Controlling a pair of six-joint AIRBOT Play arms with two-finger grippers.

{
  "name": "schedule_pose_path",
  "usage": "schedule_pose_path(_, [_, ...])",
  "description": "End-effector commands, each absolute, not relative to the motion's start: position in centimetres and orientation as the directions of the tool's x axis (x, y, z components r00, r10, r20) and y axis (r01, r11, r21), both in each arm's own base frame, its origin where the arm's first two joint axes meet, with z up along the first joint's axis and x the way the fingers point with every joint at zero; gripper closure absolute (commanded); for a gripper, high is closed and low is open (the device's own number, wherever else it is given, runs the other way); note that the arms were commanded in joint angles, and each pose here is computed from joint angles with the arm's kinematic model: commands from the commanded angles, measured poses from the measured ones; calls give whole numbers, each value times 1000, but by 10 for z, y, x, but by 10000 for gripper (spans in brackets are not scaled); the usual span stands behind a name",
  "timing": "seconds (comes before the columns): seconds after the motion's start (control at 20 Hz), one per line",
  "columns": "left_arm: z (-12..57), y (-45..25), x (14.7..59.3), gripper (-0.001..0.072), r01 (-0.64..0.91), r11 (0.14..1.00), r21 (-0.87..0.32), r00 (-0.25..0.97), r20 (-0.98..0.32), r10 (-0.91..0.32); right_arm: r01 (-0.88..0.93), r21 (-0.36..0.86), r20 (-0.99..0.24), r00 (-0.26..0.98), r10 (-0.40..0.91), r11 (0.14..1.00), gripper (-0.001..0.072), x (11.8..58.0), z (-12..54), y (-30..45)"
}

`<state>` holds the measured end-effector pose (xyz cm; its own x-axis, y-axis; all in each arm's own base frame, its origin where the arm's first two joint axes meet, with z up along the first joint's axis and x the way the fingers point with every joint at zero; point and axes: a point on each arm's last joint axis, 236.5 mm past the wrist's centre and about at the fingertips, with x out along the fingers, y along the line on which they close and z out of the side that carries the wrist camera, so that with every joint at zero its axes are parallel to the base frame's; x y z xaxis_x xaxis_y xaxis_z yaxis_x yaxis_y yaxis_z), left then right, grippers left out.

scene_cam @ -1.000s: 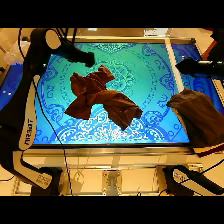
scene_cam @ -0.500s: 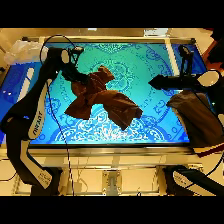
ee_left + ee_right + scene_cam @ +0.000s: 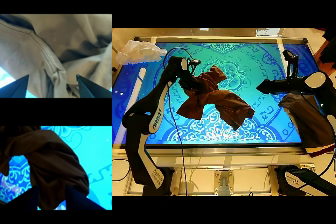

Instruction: Fold the shirts.

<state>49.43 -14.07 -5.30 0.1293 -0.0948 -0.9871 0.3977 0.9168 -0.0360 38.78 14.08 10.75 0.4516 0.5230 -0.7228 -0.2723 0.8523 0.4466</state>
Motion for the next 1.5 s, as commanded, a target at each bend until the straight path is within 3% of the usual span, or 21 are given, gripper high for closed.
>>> schedule_pose_path(0.0, [-70, -137, 493, 132, 396, 918, -29, 100, -992, -75, -288, 466, -774, 325, 543, 836, 343, 358, 94, 150])
schedule_pose_path(0.05, [-74, -136, 492, 207, 397, 918, -26, 93, -993, -69, -288, 473, -779, 304, 548, 833, 343, 352, 89, 155])
schedule_pose_path(0.1, [-75, -135, 492, 415, 397, 918, -25, 91, -994, -67, -277, 482, -786, 283, 550, 832, 343, 347, 81, 161])
schedule_pose_path(0.15, [-75, -133, 493, 685, 399, 917, -13, 95, -994, -56, -275, 487, -794, 257, 551, 829, 343, 340, 70, 167])
schedule_pose_path(0.35, [-68, -124, 498, 694, 386, 922, 29, 115, -993, -17, -164, 512, -827, 172, 536, 843, 341, 306, -1, 190])
schedule_pose_path(0.5, [-66, -124, 498, 694, 383, 923, 27, 116, -993, -19, -25, 573, -807, 156, 570, 819, 256, 290, -34, 207])
schedule_pose_path(0.65, [-66, -125, 498, 694, 383, 923, 23, 115, -993, -23, 69, 624, -780, 126, 613, 779, 236, 270, -52, 218])
schedule_pose_path(1.05, [-66, -127, 498, 694, 383, 924, 16, 116, -993, -31, 220, 662, -749, 223, 624, 717, 230, 280, -74, 218])
schedule_pose_path(1.3, [-66, -127, 499, 694, 383, 924, 17, 118, -993, -31, 239, 651, -758, 251, 602, 721, 235, 287, -90, 229])
schedule_pose_path(1.4, [-66, -127, 500, 694, 383, 923, 18, 123, -992, -32, 266, 660, -751, 277, 600, 703, 331, 295, -95, 232])
schedule_pose_path(1.45, [-66, -127, 500, 694, 383, 923, 18, 123, -992, -32, 253, 674, -737, 302, 605, 694, 448, 301, -92, 234])
